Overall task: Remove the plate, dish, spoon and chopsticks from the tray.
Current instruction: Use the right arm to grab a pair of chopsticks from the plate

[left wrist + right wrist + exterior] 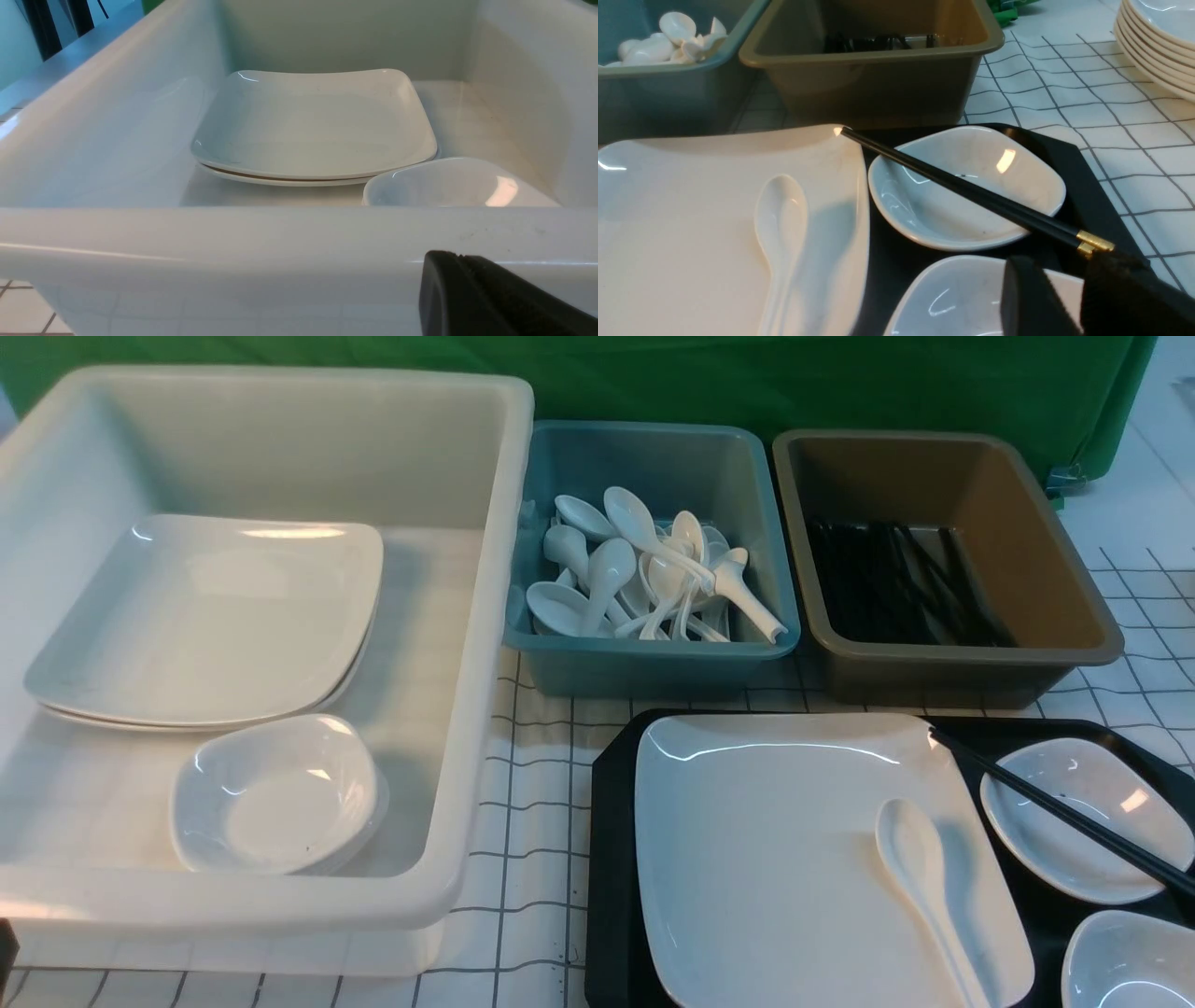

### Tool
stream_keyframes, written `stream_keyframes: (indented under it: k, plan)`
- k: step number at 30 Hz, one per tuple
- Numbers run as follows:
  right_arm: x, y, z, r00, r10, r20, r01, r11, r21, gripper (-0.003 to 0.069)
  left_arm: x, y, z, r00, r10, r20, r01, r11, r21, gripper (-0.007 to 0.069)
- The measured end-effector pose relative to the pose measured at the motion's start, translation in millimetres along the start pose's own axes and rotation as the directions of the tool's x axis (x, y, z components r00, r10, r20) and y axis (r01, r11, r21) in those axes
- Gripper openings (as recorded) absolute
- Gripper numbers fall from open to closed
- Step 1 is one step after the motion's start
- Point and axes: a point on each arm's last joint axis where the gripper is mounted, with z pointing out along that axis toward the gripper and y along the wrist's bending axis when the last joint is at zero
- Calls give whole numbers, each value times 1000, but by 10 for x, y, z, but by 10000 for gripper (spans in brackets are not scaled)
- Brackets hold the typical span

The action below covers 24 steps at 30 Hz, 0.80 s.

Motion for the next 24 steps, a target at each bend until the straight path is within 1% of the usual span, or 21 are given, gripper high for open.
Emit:
stream_keyframes:
  k: [24]
  plan:
    - [0,4,0,1000,-2,0,2,1000,-7,242,0,0,0,1000,1,0,-1,1000,0,21]
